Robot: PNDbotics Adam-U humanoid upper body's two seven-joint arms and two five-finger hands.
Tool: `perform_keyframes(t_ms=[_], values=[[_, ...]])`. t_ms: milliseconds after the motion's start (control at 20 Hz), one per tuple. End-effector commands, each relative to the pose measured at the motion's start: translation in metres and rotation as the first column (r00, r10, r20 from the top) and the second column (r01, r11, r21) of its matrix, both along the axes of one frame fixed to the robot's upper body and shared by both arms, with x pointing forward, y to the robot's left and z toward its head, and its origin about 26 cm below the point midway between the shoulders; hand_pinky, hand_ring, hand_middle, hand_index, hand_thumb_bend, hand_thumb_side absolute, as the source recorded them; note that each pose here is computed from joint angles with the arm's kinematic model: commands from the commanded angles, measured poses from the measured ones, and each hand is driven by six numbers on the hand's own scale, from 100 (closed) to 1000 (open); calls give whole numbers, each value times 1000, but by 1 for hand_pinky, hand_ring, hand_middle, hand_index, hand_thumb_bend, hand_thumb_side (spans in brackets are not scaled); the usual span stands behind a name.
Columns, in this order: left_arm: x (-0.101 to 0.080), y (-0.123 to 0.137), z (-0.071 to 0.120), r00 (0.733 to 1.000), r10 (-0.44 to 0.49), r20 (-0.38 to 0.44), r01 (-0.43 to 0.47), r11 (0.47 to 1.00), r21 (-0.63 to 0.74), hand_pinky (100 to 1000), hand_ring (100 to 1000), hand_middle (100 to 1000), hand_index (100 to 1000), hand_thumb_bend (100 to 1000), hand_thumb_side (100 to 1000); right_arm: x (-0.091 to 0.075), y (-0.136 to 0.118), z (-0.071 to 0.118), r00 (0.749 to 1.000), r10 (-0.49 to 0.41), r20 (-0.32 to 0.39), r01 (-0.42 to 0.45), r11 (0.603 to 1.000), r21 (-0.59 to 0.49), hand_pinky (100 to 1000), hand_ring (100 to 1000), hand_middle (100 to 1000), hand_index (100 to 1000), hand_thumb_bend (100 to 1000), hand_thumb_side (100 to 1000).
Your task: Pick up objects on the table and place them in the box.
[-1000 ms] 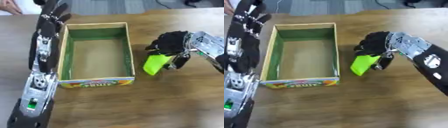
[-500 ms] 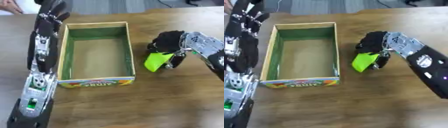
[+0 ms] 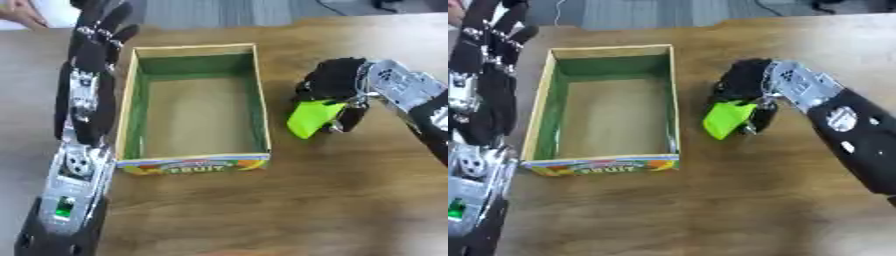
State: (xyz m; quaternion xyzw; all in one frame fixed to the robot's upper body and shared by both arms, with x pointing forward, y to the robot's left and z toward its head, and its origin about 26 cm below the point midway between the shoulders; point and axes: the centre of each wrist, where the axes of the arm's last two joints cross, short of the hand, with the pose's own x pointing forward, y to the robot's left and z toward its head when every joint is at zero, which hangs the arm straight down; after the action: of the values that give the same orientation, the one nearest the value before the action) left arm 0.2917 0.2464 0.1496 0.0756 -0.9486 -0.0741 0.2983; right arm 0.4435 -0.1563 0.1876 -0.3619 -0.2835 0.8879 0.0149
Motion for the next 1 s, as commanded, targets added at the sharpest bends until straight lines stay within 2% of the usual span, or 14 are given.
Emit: perform_keyframes(t_ms=[50, 150, 200, 350, 450, 800, 1000], values=[[-1, -1, 7, 1000, 5, 30, -5, 1000, -2, 854, 938, 973, 1000, 100, 1000, -3, 7, -15, 973, 25, -228, -118, 907, -404, 296, 466, 485, 617, 175, 471], [-1, -1, 7, 1000, 4, 30, -4, 1000, -3, 854, 938, 973, 1000, 100, 1000, -7, 12, -10, 970, 73, -232, -151, 929, -339, 140, 364, 402, 528, 178, 453], [-1, -1, 8, 1000, 3, 31, -3, 1000, -3, 854, 938, 971, 1000, 100, 1000, -9, 14, -8, 968, 95, -233, -167, 937, -308, 100, 317, 367, 490, 166, 474], [-1, -1, 8, 999, 2, 32, -2, 1000, -3, 853, 938, 969, 1000, 100, 1000, -12, 18, -6, 961, 143, -235, -202, 947, -251, 100, 216, 280, 392, 177, 455], [-1, -1, 8, 999, 1, 32, -1, 1000, -3, 853, 938, 968, 1000, 100, 1000, -13, 19, -5, 959, 162, -233, -217, 947, -237, 100, 180, 248, 353, 176, 457], [-1, -1, 8, 1000, 1, 31, -1, 1000, -3, 853, 938, 966, 1000, 100, 1000, -15, 18, 6, 961, 184, -207, -229, 947, -226, 100, 167, 235, 330, 164, 402], [-1, 0, 6, 1000, 5, 25, -5, 1000, 1, 853, 938, 965, 1000, 100, 1000, -19, 16, 34, 967, 201, -154, -234, 942, -239, 100, 181, 247, 333, 176, 404]])
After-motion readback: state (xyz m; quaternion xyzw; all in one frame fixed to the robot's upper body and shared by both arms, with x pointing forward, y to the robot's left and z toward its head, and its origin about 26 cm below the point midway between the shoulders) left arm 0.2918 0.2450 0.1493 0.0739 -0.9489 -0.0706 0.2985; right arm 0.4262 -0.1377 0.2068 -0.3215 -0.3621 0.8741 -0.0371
